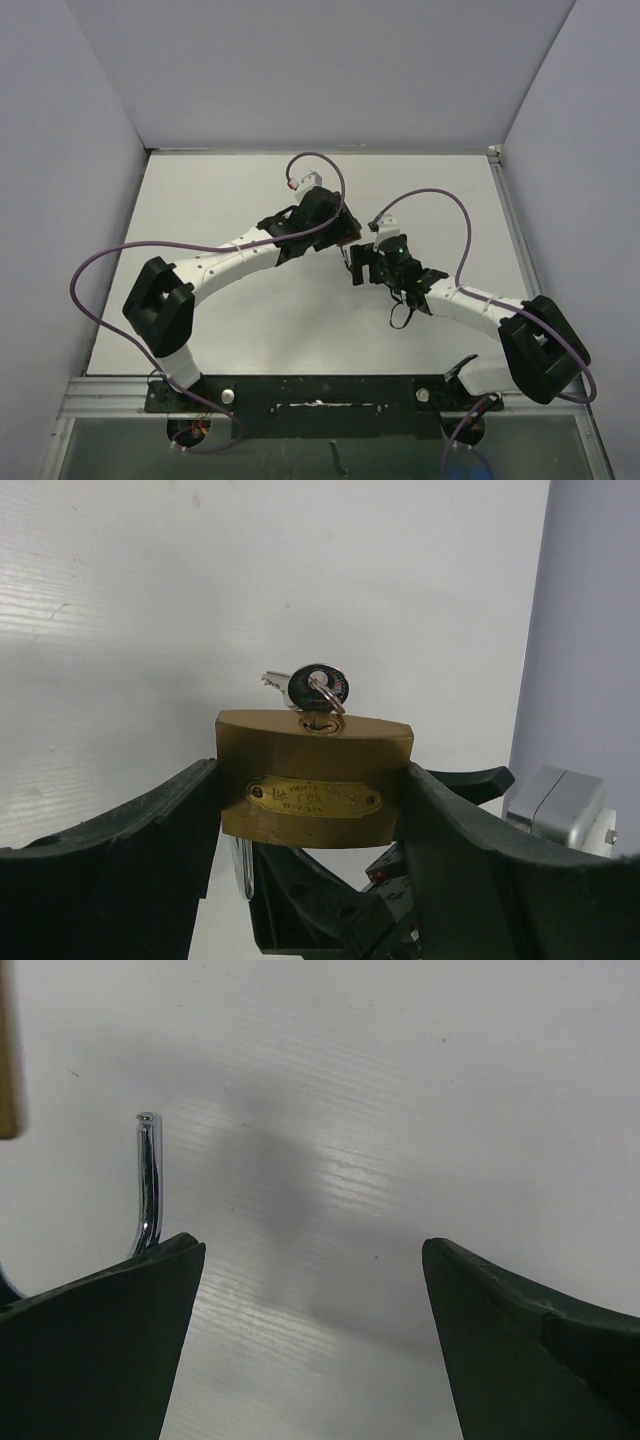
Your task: Unlock with the key
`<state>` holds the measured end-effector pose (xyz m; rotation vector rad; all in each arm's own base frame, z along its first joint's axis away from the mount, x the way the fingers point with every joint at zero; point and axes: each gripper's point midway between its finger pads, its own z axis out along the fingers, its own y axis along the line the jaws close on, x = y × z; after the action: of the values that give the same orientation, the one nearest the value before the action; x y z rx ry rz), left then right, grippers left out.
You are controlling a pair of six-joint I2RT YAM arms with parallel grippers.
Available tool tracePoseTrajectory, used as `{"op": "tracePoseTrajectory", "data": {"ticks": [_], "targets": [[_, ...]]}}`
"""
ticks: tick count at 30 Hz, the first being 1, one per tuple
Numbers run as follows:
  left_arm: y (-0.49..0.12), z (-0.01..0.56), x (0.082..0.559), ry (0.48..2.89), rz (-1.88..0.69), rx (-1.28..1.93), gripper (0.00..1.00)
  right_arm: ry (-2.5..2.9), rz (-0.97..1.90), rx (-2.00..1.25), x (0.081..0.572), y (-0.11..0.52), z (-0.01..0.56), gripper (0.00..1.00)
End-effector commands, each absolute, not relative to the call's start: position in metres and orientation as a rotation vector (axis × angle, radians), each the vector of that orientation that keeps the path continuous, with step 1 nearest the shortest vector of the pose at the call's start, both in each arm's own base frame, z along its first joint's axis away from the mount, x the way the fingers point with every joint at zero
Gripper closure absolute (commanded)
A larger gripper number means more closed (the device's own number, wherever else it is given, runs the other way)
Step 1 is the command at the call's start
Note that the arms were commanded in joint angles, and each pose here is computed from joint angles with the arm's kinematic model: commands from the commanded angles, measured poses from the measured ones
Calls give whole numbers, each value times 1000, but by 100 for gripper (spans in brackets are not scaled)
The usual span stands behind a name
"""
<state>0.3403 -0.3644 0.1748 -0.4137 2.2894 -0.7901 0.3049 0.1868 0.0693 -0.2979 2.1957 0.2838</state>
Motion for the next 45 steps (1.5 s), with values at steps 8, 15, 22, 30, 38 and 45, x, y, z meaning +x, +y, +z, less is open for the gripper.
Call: {"op": "tracePoseTrajectory", "data": {"ticks": [8,15,22,30,38,45], "targets": [[-386,239,364,2097,-978,-428,100,2091,328,-298,323,207,99,5],[-345,216,381,2107,-687,-379,100,2064,271,-150,321,162,120,5],[-339,183,388,2205,-494,-220,100,2039,272,-83,318,130,142,5],[-344,148,406,2296,-319,-120,100,2017,264,-99,315,125,152,5],[-356,120,426,2327,-239,-118,100,2006,288,-89,312,120,154,4],[-370,101,443,2342,-209,-136,100,1995,321,-63,311,115,155,4]]}}
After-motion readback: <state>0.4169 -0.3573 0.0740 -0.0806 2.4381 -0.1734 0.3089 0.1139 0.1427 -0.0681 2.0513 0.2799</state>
